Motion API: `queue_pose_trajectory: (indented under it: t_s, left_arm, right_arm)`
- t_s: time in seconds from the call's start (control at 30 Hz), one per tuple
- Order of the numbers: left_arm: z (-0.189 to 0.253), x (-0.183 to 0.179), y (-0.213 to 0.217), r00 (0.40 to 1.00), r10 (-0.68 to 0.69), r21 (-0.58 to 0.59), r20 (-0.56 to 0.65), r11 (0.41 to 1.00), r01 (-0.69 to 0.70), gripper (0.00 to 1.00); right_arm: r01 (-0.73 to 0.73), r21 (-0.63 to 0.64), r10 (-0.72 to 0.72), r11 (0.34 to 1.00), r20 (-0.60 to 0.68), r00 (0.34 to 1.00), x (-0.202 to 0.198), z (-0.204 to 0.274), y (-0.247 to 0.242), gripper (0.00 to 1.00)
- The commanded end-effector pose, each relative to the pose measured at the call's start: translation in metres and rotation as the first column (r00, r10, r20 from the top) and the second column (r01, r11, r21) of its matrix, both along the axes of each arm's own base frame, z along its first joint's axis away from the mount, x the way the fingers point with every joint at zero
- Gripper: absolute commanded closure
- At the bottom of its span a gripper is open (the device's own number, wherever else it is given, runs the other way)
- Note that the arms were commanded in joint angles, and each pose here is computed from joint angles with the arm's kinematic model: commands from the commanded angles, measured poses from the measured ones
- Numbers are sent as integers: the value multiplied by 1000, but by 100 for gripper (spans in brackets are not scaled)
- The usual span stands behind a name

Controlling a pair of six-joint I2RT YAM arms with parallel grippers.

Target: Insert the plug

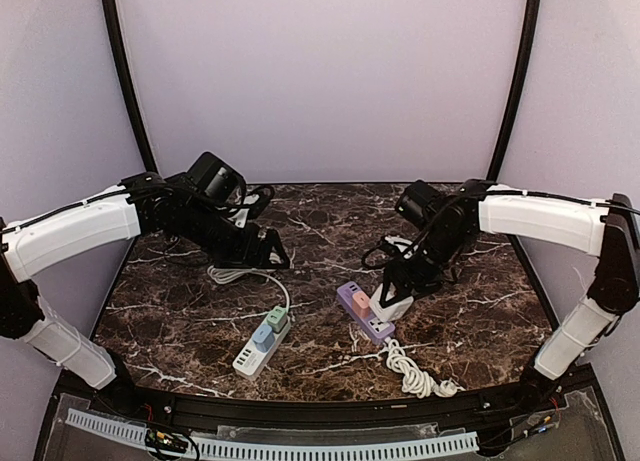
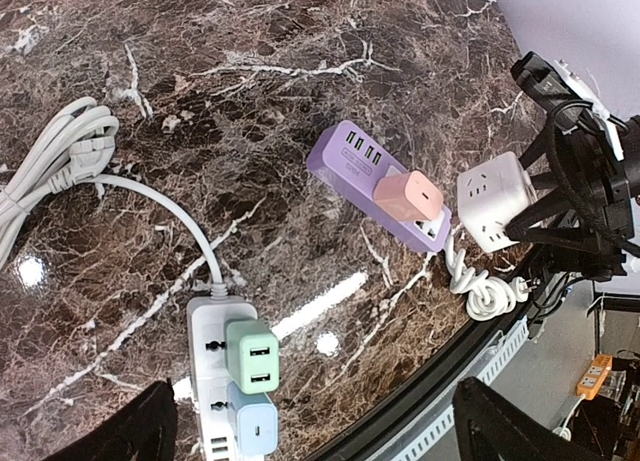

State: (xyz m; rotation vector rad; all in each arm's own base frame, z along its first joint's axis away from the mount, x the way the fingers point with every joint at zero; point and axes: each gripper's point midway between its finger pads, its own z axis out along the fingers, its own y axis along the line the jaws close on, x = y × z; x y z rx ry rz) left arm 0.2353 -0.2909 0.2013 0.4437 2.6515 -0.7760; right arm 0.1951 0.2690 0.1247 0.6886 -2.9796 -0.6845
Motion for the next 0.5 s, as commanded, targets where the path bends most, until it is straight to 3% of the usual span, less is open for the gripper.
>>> queue_pose_trajectory:
  t_s: [0.0, 0.47]
  left_arm:
    - [7, 0, -4, 1000, -21, -20, 3, 1000, 21, 4]
    - [3, 1, -5, 1000, -25, -8, -11, 1000, 25, 3]
  right_arm:
    - [1, -3, -1, 1000, 19, 1000, 4, -10, 5, 100]
    - [7, -27, -7, 1000, 17, 1000, 7, -20, 6, 100]
